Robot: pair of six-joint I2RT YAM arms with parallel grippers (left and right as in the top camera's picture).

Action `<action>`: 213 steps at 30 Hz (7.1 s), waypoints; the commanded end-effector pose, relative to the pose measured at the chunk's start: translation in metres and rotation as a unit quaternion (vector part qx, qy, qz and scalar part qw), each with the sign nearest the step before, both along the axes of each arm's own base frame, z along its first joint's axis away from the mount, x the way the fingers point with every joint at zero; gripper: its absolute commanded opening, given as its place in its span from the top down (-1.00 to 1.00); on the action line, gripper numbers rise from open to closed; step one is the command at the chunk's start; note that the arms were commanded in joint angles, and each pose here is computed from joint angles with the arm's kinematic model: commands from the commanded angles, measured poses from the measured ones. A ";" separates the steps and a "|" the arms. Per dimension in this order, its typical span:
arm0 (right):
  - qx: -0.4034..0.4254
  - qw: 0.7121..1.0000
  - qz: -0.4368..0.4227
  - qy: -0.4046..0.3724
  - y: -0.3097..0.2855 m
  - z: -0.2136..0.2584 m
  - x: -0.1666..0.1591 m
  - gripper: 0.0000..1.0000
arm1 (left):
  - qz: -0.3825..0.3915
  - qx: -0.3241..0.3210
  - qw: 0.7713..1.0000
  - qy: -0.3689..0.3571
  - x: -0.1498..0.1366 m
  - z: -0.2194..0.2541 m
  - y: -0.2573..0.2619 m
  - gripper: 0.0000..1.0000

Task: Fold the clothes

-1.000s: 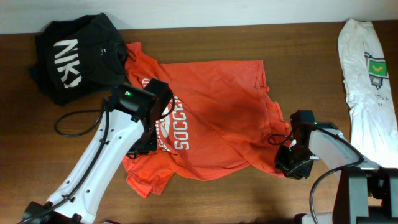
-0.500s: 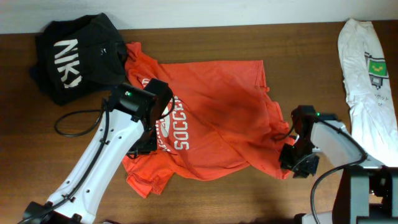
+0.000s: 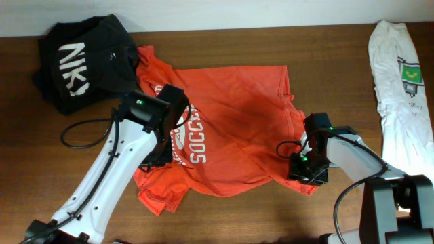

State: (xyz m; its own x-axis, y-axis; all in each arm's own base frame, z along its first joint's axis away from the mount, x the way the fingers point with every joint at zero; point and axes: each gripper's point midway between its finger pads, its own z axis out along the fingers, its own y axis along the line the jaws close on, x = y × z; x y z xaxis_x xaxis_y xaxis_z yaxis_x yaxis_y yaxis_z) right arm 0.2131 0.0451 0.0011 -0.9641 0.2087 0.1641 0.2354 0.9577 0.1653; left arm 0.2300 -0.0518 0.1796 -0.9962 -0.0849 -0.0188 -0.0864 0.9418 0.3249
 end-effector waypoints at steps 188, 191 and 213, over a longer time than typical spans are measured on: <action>0.023 0.896 -0.223 -0.384 -0.197 0.329 0.243 -0.80 | -0.098 -0.009 0.886 -0.454 0.346 0.124 -0.082 -0.98; 0.024 0.899 -0.222 -0.376 -0.190 0.336 0.229 -0.97 | -0.117 -0.009 0.897 -0.427 0.319 0.132 -0.090 -0.98; -0.032 0.901 -0.110 -0.419 -0.085 0.420 0.052 -0.97 | -0.134 -0.206 0.922 -0.299 0.074 0.211 -0.070 -0.98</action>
State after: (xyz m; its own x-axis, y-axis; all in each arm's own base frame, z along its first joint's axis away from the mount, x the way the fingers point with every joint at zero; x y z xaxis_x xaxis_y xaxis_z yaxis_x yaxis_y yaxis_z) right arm 0.2879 -0.0446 0.4312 -0.6561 0.4276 -0.6218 0.2202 0.8966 0.3842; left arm 0.3432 -0.1229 0.3905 -0.7769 0.0413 -0.6283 0.0726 0.9971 -0.0242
